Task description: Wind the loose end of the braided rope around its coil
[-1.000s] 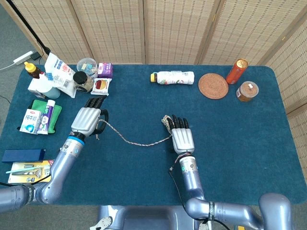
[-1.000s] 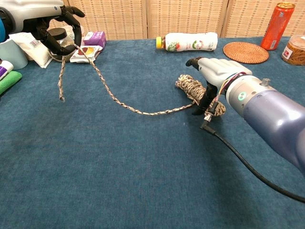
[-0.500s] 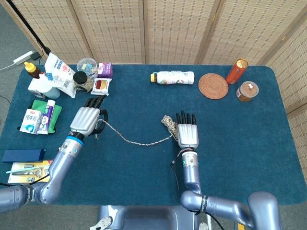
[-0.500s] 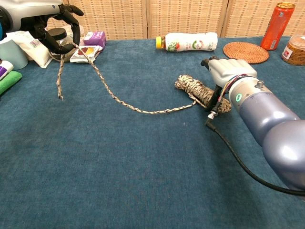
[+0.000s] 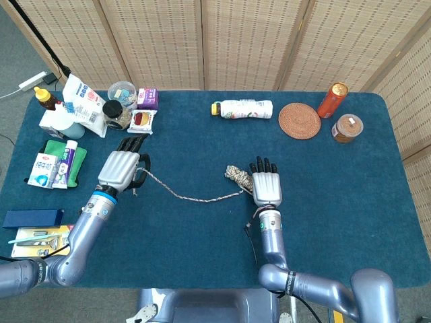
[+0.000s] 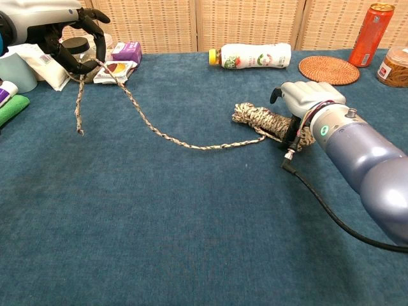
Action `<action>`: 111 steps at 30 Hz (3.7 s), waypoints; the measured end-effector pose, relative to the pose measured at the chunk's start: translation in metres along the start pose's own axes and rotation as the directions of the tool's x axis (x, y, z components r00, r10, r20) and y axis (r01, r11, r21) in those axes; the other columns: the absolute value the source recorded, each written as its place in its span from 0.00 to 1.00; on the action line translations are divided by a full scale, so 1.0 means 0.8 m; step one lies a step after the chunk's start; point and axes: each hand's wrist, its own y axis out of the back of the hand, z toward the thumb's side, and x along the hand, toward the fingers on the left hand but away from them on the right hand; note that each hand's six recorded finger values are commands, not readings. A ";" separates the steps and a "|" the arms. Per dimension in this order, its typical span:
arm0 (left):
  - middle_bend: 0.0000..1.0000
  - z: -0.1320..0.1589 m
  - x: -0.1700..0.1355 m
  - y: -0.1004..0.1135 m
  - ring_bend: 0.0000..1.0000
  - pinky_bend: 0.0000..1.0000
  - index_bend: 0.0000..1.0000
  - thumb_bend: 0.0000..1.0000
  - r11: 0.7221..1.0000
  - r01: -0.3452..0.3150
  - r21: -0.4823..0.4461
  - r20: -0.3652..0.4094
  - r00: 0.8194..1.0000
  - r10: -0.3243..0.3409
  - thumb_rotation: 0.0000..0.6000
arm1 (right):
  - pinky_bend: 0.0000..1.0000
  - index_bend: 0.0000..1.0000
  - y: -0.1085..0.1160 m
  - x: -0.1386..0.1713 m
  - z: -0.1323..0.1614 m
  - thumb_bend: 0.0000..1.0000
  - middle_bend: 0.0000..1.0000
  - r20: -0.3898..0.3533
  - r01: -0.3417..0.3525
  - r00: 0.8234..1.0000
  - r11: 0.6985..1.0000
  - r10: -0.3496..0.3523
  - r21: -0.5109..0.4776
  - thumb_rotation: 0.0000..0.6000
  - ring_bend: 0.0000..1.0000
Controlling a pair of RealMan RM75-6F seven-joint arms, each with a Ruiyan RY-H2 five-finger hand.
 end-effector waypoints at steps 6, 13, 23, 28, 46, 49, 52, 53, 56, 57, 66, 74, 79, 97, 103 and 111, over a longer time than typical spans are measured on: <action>0.00 -0.006 -0.001 0.004 0.00 0.00 0.64 0.50 1.000 -0.007 -0.003 -0.007 1.000 0.007 1.00 | 0.48 0.44 -0.003 -0.002 -0.002 0.21 0.30 -0.015 0.013 1.000 1.000 -0.014 -0.019 1.00 0.31; 0.00 -0.012 -0.002 0.005 0.00 0.00 0.64 0.50 1.000 -0.007 -0.008 -0.015 1.000 0.006 1.00 | 0.67 0.50 -0.007 -0.005 -0.011 0.33 0.38 -0.019 0.030 0.999 0.999 -0.030 0.020 1.00 0.39; 0.00 -0.003 -0.004 0.005 0.00 0.00 0.64 0.50 1.000 -0.004 -0.019 0.004 1.000 0.005 1.00 | 0.84 0.59 -0.004 -0.004 -0.004 0.44 0.47 -0.141 0.057 0.989 0.998 -0.053 0.027 1.00 0.49; 0.00 0.012 -0.002 0.016 0.00 0.00 0.64 0.50 0.998 -0.018 -0.057 0.027 0.999 0.020 1.00 | 0.86 0.61 0.009 0.004 0.009 0.45 0.49 -0.241 0.101 0.966 0.994 -0.089 0.040 1.00 0.50; 0.00 0.117 0.023 0.110 0.00 0.00 0.64 0.50 0.969 -0.101 -0.226 0.093 0.988 0.124 1.00 | 0.88 0.65 0.020 0.051 0.074 0.47 0.53 -0.474 0.137 0.876 0.988 -0.089 0.068 1.00 0.53; 0.00 0.123 0.032 0.116 0.00 0.00 0.64 0.50 0.969 -0.119 -0.215 0.078 0.987 0.138 1.00 | 0.88 0.66 0.022 0.059 0.079 0.47 0.54 -0.499 0.133 0.862 0.990 -0.091 0.050 1.00 0.53; 0.00 0.126 0.043 0.117 0.00 0.00 0.64 0.49 0.970 -0.133 -0.203 0.063 0.987 0.148 1.00 | 0.88 0.66 0.025 0.069 0.083 0.47 0.54 -0.533 0.144 0.840 0.989 -0.101 0.039 1.00 0.54; 0.00 0.127 0.046 0.116 0.00 0.00 0.64 0.49 0.971 -0.136 -0.199 0.058 0.987 0.150 1.00 | 0.89 0.67 0.026 0.074 0.086 0.47 0.55 -0.552 0.149 0.827 0.988 -0.107 0.033 1.00 0.54; 0.00 0.130 0.060 0.114 0.00 0.00 0.64 0.49 0.971 -0.144 -0.192 0.041 0.987 0.155 1.00 | 0.89 0.68 0.029 0.090 0.093 0.47 0.55 -0.601 0.156 0.790 0.988 -0.121 0.005 1.00 0.55; 0.00 0.131 0.064 0.113 0.00 0.00 0.64 0.49 0.971 -0.147 -0.191 0.035 0.987 0.156 1.00 | 0.89 0.68 0.030 0.094 0.094 0.47 0.56 -0.614 0.155 0.779 0.988 -0.126 -0.006 1.00 0.55; 0.00 0.156 0.106 0.100 0.00 0.00 0.64 0.49 0.964 -0.172 -0.203 -0.012 0.985 0.173 1.00 | 0.89 0.68 0.044 0.128 0.094 0.47 0.56 -0.708 0.124 0.689 0.988 -0.154 -0.095 1.00 0.55; 0.00 0.155 0.121 0.071 0.00 0.00 0.64 0.49 0.973 -0.158 -0.169 -0.039 0.987 0.154 1.00 | 0.90 0.69 0.070 0.144 0.095 0.48 0.57 -0.718 -0.004 0.669 0.966 -0.191 -0.260 1.00 0.55; 0.00 0.145 0.127 0.044 0.00 0.00 0.64 0.49 0.978 -0.128 -0.167 -0.051 0.991 0.121 1.00 | 0.90 0.69 0.099 0.146 0.096 0.48 0.57 -0.700 -0.021 0.672 0.939 -0.241 -0.344 1.00 0.55; 0.00 0.096 0.118 -0.022 0.00 0.00 0.64 0.49 0.989 -0.067 -0.132 -0.056 0.997 0.060 1.00 | 0.90 0.69 0.147 0.105 0.083 0.49 0.57 -0.548 -0.004 0.782 0.878 -0.295 -0.479 1.00 0.56; 0.00 0.078 0.103 -0.038 0.00 0.00 0.64 0.49 0.994 -0.062 -0.089 -0.013 0.998 0.061 1.00 | 0.90 0.69 0.159 0.078 0.074 0.50 0.57 -0.451 0.000 0.847 0.848 -0.282 -0.530 1.00 0.56; 0.00 0.063 0.073 -0.047 0.00 0.00 0.64 0.49 0.998 -0.058 -0.013 0.067 0.996 0.058 1.00 | 0.90 0.69 0.162 0.040 0.062 0.51 0.58 -0.305 0.046 0.922 0.850 -0.238 -0.525 1.00 0.56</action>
